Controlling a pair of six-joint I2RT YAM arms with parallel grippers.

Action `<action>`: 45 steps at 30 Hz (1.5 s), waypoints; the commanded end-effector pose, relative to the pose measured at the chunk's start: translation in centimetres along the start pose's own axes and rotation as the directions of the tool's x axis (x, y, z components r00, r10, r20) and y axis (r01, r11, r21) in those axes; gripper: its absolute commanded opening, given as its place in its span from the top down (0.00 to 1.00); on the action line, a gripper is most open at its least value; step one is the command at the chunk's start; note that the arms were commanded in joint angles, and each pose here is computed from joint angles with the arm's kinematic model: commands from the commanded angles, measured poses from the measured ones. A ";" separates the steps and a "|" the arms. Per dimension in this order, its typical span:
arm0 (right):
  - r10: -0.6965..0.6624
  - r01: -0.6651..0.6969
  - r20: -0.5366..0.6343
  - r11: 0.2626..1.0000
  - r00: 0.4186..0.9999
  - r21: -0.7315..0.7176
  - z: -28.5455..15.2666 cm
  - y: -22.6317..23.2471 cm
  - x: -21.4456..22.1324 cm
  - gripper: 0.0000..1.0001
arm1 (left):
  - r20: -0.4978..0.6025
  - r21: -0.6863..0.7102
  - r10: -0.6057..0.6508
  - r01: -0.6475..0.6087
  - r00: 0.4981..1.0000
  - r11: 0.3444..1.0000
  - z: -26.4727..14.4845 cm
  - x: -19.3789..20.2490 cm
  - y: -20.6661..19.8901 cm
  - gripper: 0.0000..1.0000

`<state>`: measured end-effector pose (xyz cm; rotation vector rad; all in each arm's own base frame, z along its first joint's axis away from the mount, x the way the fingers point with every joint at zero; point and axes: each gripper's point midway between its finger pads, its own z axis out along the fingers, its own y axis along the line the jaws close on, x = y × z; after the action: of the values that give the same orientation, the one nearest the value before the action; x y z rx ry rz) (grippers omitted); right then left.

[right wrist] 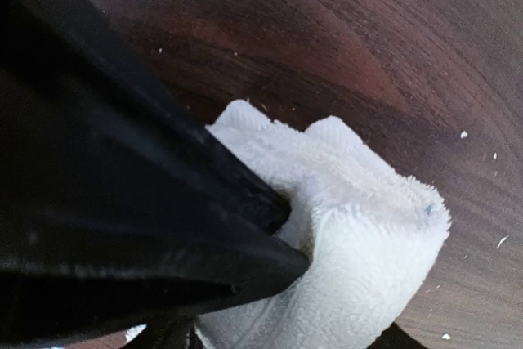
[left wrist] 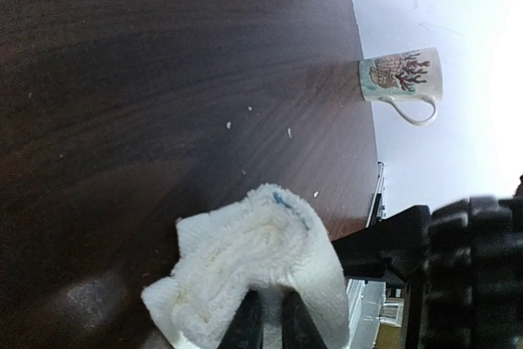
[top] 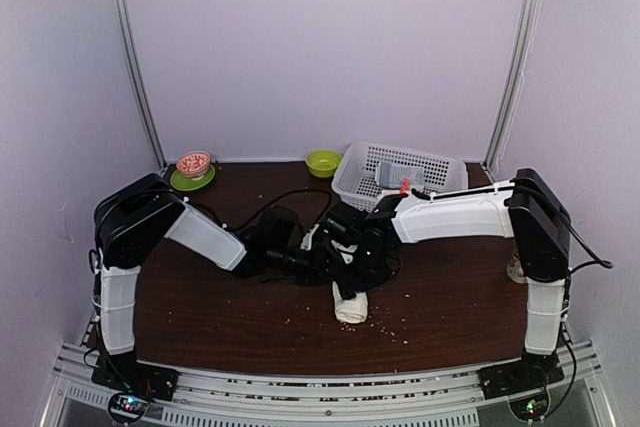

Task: Roll the towels
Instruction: Roll the towel at the center of the board.

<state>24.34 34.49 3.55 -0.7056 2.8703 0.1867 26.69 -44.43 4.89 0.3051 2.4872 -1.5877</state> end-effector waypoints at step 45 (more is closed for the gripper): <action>0.240 -0.220 0.061 0.949 0.969 -0.227 -4.4 -0.1 0.7 0.22 | -0.031 -0.154 -0.151 0.144 0.988 0.977 0.1 2.0 6.5 0.92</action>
<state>21.87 33.06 4.81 -0.5436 2.9108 0.4083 27.48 -44.35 3.86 0.2389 2.5085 -1.6192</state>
